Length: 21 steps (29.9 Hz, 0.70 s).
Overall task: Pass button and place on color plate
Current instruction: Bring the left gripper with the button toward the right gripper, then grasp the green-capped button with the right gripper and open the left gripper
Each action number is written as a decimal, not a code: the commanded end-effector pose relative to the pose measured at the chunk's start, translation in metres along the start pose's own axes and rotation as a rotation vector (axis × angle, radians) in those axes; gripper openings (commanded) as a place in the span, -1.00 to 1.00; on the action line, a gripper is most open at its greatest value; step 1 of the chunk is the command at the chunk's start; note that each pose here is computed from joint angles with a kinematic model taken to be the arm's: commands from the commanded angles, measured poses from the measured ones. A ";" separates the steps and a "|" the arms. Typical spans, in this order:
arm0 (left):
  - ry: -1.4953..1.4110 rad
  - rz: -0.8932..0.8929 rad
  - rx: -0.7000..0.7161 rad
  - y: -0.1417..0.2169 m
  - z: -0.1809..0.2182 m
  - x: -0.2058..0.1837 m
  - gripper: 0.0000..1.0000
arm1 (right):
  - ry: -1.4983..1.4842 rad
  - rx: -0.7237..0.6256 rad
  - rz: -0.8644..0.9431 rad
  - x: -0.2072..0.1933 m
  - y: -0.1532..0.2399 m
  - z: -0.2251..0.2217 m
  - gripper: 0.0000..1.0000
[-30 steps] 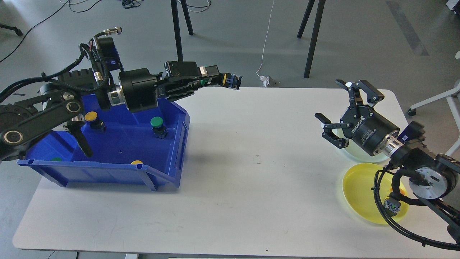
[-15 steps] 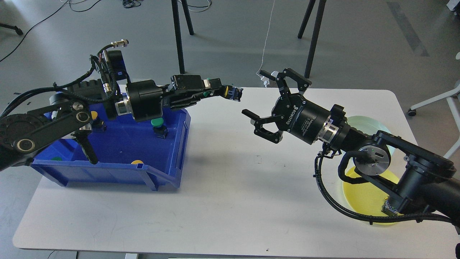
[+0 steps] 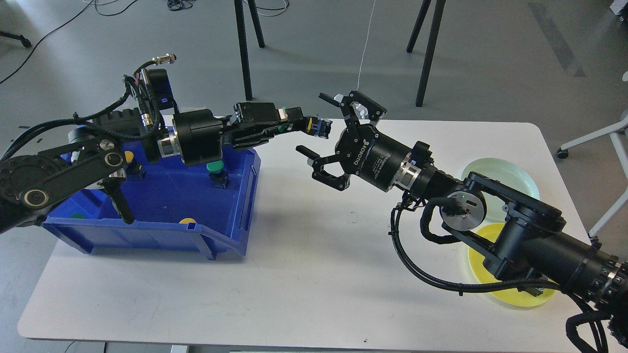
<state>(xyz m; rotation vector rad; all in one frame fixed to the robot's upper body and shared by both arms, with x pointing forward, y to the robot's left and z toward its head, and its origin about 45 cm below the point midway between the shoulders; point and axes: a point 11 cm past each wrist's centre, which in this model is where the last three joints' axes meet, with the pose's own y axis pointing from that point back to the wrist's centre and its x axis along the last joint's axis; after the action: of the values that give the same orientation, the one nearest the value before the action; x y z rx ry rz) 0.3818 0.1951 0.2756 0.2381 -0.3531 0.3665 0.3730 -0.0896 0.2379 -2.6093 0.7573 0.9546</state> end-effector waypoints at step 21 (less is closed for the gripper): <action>-0.002 0.004 -0.002 0.000 0.001 0.001 -0.69 | 0.002 0.005 0.066 0.001 -0.010 0.004 -0.99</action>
<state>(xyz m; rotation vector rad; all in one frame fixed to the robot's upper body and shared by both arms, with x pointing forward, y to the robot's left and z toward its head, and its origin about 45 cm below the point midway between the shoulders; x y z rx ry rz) 0.3824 0.1941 0.2773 0.2325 -0.3558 0.3673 0.3764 -0.0808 0.2341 -2.5991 0.8493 0.9643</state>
